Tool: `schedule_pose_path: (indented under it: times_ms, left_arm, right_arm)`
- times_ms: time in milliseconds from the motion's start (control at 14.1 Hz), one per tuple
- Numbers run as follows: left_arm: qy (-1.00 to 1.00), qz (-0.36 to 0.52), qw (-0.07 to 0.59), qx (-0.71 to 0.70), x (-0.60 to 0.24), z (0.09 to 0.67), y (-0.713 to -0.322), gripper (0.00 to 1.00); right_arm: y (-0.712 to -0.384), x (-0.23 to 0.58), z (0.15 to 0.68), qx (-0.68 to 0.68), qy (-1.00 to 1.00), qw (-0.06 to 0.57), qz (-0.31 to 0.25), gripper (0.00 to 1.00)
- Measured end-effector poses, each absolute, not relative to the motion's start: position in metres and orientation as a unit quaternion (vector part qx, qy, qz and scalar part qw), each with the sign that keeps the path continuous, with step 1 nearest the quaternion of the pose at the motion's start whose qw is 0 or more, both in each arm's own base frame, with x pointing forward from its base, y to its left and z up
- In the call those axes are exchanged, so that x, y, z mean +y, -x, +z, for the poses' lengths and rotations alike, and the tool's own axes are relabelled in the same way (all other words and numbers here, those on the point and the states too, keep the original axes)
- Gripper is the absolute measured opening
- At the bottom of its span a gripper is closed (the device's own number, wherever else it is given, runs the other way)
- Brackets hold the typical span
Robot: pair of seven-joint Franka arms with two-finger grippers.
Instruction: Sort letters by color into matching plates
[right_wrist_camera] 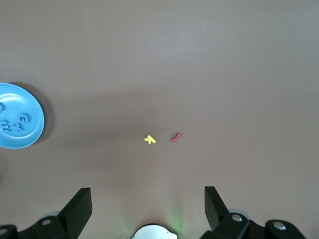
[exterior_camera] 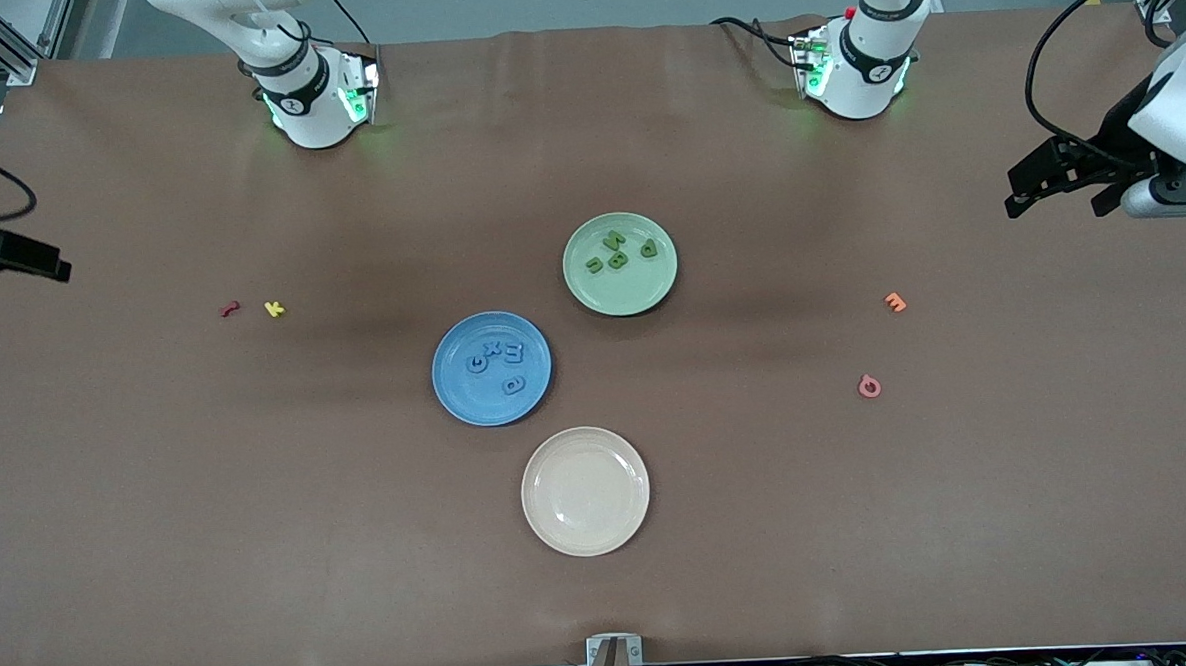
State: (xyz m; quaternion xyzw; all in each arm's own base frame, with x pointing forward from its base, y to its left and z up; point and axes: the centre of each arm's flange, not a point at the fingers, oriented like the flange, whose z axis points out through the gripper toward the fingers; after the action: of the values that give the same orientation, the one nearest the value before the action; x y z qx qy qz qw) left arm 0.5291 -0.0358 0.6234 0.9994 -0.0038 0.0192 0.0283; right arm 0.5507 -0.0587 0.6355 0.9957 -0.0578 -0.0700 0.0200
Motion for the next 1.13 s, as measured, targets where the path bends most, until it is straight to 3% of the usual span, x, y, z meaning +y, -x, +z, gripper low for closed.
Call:
schedule_pose_path:
  times_ms: [354,779,1133]
  left_arm:
    - [-0.999,0.024,0.032,0.019,-0.006,0.628,-0.529,1.00]
    - [-0.998,0.047,0.032,0.022,-0.002,0.634,-0.534,1.00]
    - [-0.996,0.076,0.031,0.022,-0.004,0.643,-0.564,1.00]
  right_arm:
    - [-0.507,-0.058,0.671,-0.058,-0.998,0.008,-0.040,1.00]
    - [-0.508,-0.056,0.673,-0.056,-0.998,0.005,-0.025,1.00]
    - [-0.509,-0.049,0.672,-0.051,-0.998,-0.006,-0.024,1.00]
